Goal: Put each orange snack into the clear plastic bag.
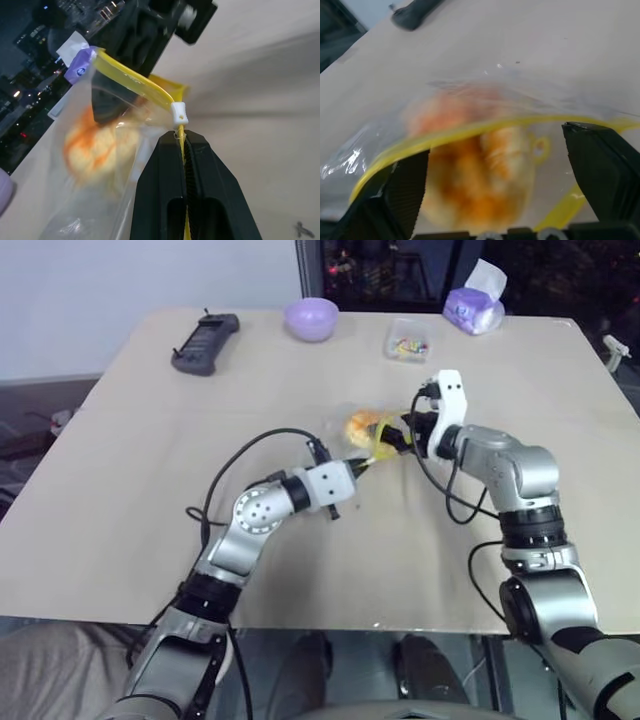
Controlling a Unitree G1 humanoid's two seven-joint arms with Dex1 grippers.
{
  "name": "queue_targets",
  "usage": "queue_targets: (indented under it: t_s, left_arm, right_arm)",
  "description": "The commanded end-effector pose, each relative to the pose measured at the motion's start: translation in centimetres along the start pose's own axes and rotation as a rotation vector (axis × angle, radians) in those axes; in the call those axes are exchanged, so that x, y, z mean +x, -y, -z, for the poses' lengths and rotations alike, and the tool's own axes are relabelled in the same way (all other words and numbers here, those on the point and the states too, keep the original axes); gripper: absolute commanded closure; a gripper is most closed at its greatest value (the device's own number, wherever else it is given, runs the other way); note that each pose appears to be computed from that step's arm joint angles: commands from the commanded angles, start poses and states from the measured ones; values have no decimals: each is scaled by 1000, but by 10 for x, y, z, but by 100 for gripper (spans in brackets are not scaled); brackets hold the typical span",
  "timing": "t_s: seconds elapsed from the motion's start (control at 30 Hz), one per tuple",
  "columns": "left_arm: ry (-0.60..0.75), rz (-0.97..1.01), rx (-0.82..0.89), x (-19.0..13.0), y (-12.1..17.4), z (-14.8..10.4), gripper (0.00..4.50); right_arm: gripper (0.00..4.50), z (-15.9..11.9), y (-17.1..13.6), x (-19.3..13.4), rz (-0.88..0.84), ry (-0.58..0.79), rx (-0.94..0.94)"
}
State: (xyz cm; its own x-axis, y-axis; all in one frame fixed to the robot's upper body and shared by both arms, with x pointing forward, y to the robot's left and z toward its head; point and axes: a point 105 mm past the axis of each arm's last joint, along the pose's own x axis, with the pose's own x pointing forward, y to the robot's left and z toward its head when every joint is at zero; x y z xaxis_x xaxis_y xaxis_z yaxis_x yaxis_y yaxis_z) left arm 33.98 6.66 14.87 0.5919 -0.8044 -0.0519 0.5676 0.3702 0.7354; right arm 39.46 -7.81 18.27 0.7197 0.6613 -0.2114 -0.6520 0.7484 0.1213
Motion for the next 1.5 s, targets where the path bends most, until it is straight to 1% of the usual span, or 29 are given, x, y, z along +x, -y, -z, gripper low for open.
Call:
queue_targets:
  t_s: [0.03, 0.13, 0.23, 0.3, 0.4, 0.47, 0.53, 0.67, 0.77, 0.9, 1.03, 1.13, 1.23, 1.27, 1.3, 1.37, 1.4, 1.5]
  left_arm:
    - [35, -12, 17, 0, -4, -8, 450]
    - [33, -16, 15, 0, -4, -8, 450]
    - [33, -17, 12, -1, -3, -8, 450]
    - [32, -18, 11, -1, -3, -8, 450]
    - [31, -18, 9, -2, -3, -8, 450]
    - [33, -18, 6, -1, -2, -8, 450]
    - [34, -18, 4, -1, -2, -8, 450]
    - [36, -17, 4, 0, -2, -9, 450]
    - [36, -20, 6, 0, -3, -9, 450]
    - [31, -26, 3, 0, -4, -9, 450]
    - [28, -33, -1, -1, -4, -8, 450]
    - [26, -35, -5, -1, -4, -8, 450]
    - [26, -36, -6, -1, -4, -8, 450]
    - [26, -36, -5, -1, -4, -8, 450]
    - [26, -36, -4, -2, -4, -8, 450]
    - [27, -37, -2, -2, -4, -9, 450]
    - [27, -37, -2, -2, -4, -9, 450]
    - [25, -39, -2, -2, -4, -8, 450]
  right_arm:
    - [7, -3, -2, -18, -67, 5, -75]
    - [7, -6, 5, -42, -118, 17, -148]
    - [7, 0, 20, -65, -134, -11, -244]
    - [7, 5, 31, -74, -122, -40, -309]
    - [7, 12, 47, -77, -61, -72, -435]
    - [7, 20, 52, -64, -17, -83, -594]
    - [7, 27, 49, -52, -11, -72, -690]
    - [7, 28, 51, -29, 46, 6, -727]
    - [7, 22, 52, -9, 107, 78, -809]
    - [7, 8, 53, -1, 145, 170, -862]
    - [7, 7, 50, 3, 112, 197, -890]
    - [91, 12, 40, 5, 47, 218, -921]
    - [249, 17, 35, 7, 13, 207, -982]
    - [291, 19, 34, 7, 4, 204, -1004]
    - [346, 20, 33, 8, 0, 204, -1019]
    - [429, 21, 32, 8, -7, 203, -1045]
    - [444, 21, 32, 9, -8, 202, -1060]
    - [444, 20, 33, 9, 3, 204, -1071]
